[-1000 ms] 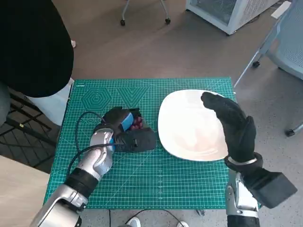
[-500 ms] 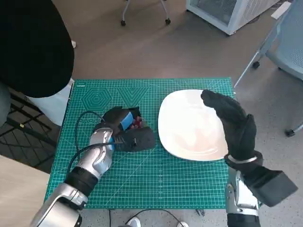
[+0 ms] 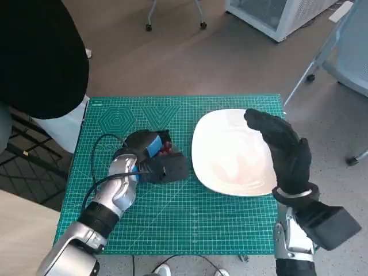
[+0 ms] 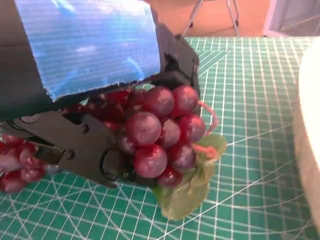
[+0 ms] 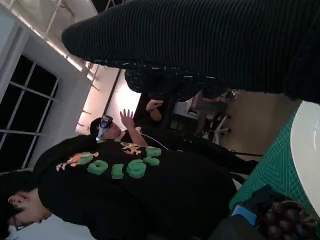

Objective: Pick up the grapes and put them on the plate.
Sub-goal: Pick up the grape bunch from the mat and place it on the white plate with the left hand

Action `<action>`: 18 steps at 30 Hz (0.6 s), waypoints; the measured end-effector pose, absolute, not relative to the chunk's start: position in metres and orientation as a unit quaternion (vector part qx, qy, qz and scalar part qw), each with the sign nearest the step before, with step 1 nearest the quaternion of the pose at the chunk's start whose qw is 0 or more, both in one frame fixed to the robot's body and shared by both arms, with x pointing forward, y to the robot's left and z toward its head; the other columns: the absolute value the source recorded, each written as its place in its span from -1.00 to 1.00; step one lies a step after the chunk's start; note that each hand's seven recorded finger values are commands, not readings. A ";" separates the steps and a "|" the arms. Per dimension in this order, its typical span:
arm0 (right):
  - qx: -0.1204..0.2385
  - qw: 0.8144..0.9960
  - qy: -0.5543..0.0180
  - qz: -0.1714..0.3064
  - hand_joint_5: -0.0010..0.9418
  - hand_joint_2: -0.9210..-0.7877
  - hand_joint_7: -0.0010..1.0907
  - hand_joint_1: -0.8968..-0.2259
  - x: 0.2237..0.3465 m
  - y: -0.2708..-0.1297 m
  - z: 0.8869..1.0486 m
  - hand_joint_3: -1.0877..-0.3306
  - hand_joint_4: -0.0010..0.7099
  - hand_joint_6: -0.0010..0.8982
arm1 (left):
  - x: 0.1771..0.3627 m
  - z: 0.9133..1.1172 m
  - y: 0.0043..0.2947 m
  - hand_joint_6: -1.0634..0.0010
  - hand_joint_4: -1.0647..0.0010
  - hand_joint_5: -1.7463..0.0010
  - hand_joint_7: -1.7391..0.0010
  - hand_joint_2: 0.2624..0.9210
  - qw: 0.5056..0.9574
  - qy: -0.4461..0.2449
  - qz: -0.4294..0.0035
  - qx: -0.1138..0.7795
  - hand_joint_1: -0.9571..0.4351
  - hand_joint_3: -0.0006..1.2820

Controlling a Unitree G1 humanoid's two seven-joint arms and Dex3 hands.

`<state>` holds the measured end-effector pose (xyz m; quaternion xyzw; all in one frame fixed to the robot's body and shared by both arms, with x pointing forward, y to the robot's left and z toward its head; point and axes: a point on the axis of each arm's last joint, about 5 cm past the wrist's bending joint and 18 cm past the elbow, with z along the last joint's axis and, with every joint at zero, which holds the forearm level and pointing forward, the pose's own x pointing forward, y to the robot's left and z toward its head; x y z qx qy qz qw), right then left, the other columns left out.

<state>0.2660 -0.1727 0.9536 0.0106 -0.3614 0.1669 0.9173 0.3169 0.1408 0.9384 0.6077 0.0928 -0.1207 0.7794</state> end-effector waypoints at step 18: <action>0.011 0.917 -0.363 0.167 -1.00 -1.00 -0.18 -0.30 0.267 -0.172 0.954 -0.15 -0.10 -1.00 | 0.293 0.977 0.146 0.02 0.03 -0.52 -0.50 1.00 0.792 -0.014 -0.068 0.606 0.38 -0.71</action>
